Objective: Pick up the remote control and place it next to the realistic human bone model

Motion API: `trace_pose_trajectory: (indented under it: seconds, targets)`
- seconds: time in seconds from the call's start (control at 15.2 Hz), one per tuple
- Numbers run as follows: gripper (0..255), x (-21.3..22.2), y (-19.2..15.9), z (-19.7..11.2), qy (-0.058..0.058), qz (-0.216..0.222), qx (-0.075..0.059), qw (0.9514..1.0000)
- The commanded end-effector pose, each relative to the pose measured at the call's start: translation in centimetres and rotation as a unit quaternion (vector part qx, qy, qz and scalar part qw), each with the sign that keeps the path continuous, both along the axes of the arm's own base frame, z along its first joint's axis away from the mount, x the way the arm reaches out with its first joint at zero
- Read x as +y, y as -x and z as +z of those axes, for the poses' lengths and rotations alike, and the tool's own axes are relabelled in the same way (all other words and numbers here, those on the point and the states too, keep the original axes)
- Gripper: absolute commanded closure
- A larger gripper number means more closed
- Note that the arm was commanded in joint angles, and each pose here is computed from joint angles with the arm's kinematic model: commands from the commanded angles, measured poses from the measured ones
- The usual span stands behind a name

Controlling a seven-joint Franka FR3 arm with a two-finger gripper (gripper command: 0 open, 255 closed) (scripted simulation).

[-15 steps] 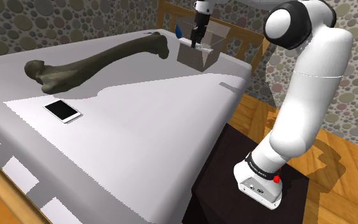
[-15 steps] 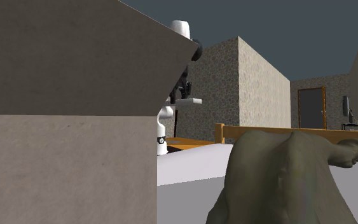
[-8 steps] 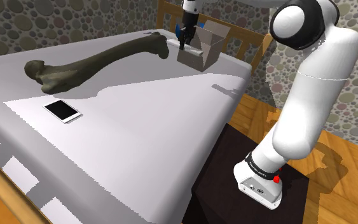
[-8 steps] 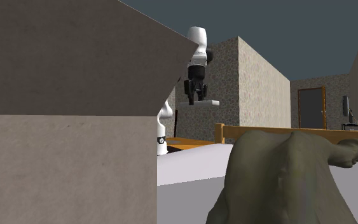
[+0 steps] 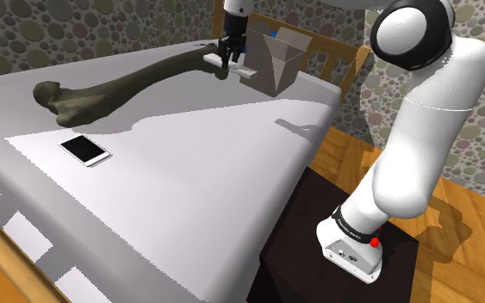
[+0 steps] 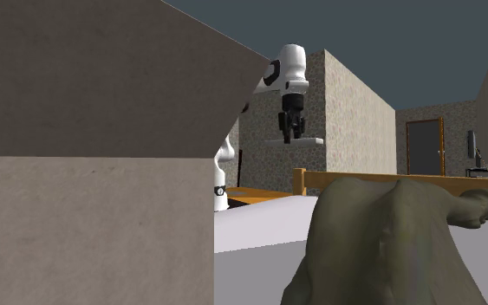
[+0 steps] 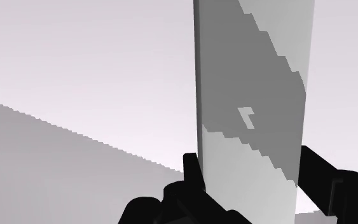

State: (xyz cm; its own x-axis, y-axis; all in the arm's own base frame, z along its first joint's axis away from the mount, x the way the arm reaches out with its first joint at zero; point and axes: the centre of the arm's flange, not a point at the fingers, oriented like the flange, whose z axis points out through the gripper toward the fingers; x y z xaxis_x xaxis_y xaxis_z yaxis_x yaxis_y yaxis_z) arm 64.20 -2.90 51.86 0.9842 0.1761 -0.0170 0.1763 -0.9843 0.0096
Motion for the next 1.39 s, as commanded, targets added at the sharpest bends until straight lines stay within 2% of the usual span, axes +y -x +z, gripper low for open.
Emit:
trace_pose_trajectory:
  seconds: [0.0,1.32]
  targets:
    - [255,2.4,-0.7,-0.2,0.0,-0.001,0.0,1.0]
    - [255,28.6,-4.3,-0.1,0.0,-0.001,0.0,1.0]
